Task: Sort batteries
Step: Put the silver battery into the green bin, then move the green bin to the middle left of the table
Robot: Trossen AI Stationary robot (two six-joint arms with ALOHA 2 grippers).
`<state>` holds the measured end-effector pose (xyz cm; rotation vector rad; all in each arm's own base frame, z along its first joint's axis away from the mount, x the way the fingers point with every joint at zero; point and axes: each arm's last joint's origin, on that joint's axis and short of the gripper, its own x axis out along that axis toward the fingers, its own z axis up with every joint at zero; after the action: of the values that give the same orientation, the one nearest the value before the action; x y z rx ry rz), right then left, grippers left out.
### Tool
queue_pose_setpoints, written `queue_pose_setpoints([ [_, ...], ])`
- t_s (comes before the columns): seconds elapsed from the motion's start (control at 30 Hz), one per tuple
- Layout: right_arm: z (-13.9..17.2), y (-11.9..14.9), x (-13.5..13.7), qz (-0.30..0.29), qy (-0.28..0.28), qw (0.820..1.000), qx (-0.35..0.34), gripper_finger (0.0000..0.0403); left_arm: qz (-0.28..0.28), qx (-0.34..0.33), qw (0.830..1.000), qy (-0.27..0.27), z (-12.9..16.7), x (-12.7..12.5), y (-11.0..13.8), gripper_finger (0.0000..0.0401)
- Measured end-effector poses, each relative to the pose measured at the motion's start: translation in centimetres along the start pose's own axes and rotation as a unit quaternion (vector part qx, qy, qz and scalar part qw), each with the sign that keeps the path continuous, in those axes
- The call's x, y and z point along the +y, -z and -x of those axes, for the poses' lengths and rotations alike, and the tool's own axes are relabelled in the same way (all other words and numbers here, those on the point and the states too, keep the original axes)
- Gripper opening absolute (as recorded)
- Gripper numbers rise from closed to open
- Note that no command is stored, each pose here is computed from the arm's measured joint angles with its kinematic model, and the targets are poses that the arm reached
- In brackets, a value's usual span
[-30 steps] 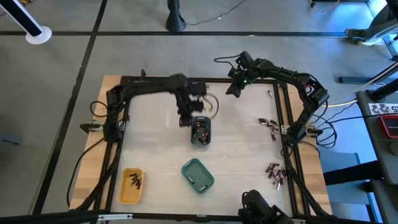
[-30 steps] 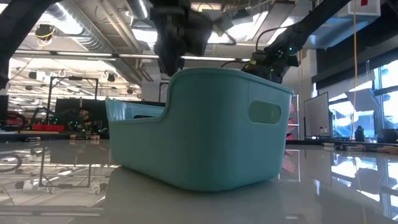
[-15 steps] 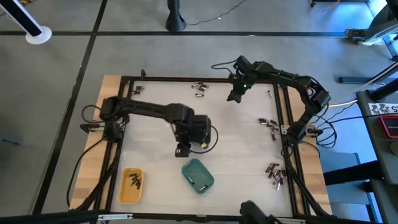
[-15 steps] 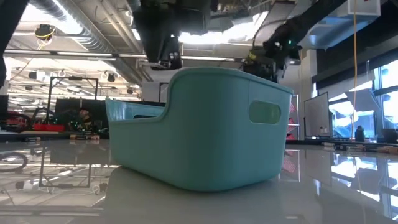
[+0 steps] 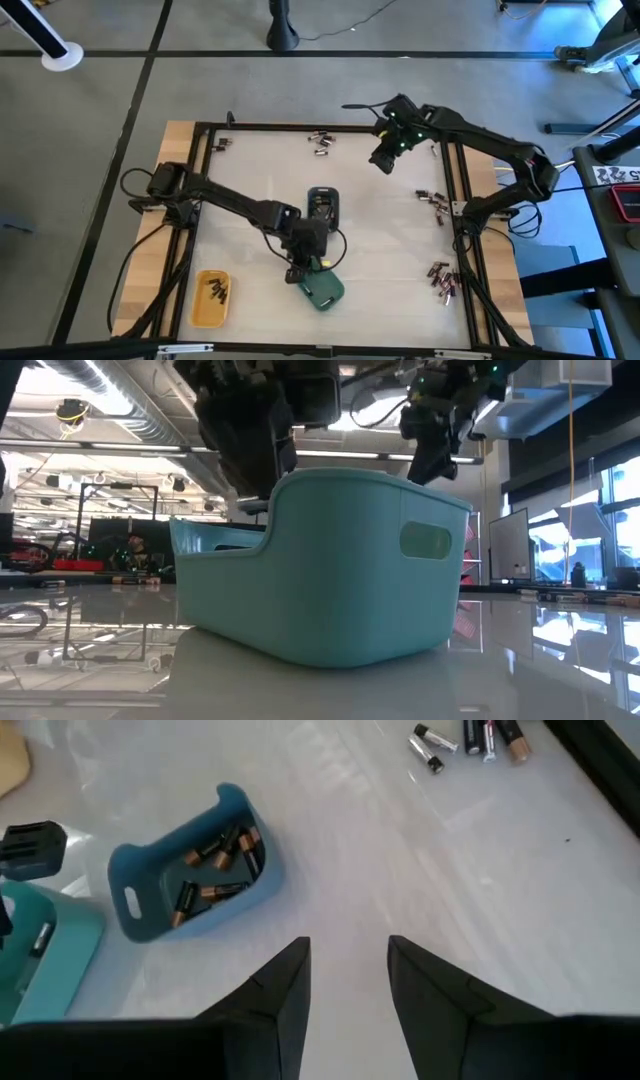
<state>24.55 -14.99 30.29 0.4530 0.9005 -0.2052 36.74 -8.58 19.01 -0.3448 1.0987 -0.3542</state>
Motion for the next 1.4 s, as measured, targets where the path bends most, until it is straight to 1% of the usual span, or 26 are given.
queue_pose_setpoints([
  [0.1,-0.1,0.0,0.5,0.001,-0.001,1.000,0.002,0.0136,0.002,0.004,1.000,0.000,-0.6,0.0,0.4,0.0021],
  [0.2,-0.2,-0.1,0.6,0.000,-0.003,1.000,-0.002,0.0136,-0.006,0.003,1.000,-0.005,-0.9,-0.2,0.7,0.0033],
  [0.37,-0.1,-0.2,0.5,-0.001,-0.002,1.000,-0.007,0.0136,-0.022,-0.006,1.000,-0.008,-1.1,-0.4,0.7,0.0082],
  [0.47,-0.1,-0.2,0.5,0.000,-0.001,1.000,-0.010,0.0136,-0.022,-0.010,0.999,-0.020,-1.1,-0.3,0.7,0.0116],
  [0.57,-0.1,-0.2,0.5,0.008,-0.001,1.000,-0.011,0.0136,-0.003,-0.006,1.000,-0.023,-0.8,-0.2,0.4,0.0144],
  [0.63,-0.1,-0.2,0.5,0.014,0.000,1.000,-0.011,0.0136,0.014,0.001,1.000,-0.026,-0.3,-0.2,0.2,0.0154],
  [0.7,-0.1,-0.2,0.5,0.018,0.008,1.000,-0.011,0.0136,0.022,0.010,0.999,-0.038,0.4,-0.2,0.1,0.0157],
  [0.8,-0.1,-0.3,0.4,0.028,0.015,0.999,-0.011,0.0136,0.027,-0.004,0.997,-0.076,1.8,-0.5,0.0,0.0151],
  [0.9,-0.1,-0.3,0.4,0.031,0.015,0.999,-0.011,0.0136,0.062,-0.017,0.990,-0.123,2.8,-0.9,0.3,0.0142],
  [0.97,-0.1,-0.2,0.4,0.034,0.015,0.999,-0.010,0.0136,0.108,-0.013,0.984,-0.138,2.8,-1.1,0.6,0.0138],
  [1.07,-0.1,-0.2,0.4,0.038,0.015,0.999,-0.008,0.0136,0.164,-0.010,0.977,-0.138,2.1,-1.6,1.1,0.0137],
  [1.23,-0.1,-0.3,0.4,0.042,0.016,0.999,-0.011,0.0136,0.187,-0.013,0.967,-0.174,1.4,-1.9,2.0,0.0137],
  [1.4,-0.1,-0.3,0.4,0.043,0.016,0.999,-0.011,0.0136,0.190,-0.017,0.965,-0.182,0.5,-1.5,1.9,0.0136],
])
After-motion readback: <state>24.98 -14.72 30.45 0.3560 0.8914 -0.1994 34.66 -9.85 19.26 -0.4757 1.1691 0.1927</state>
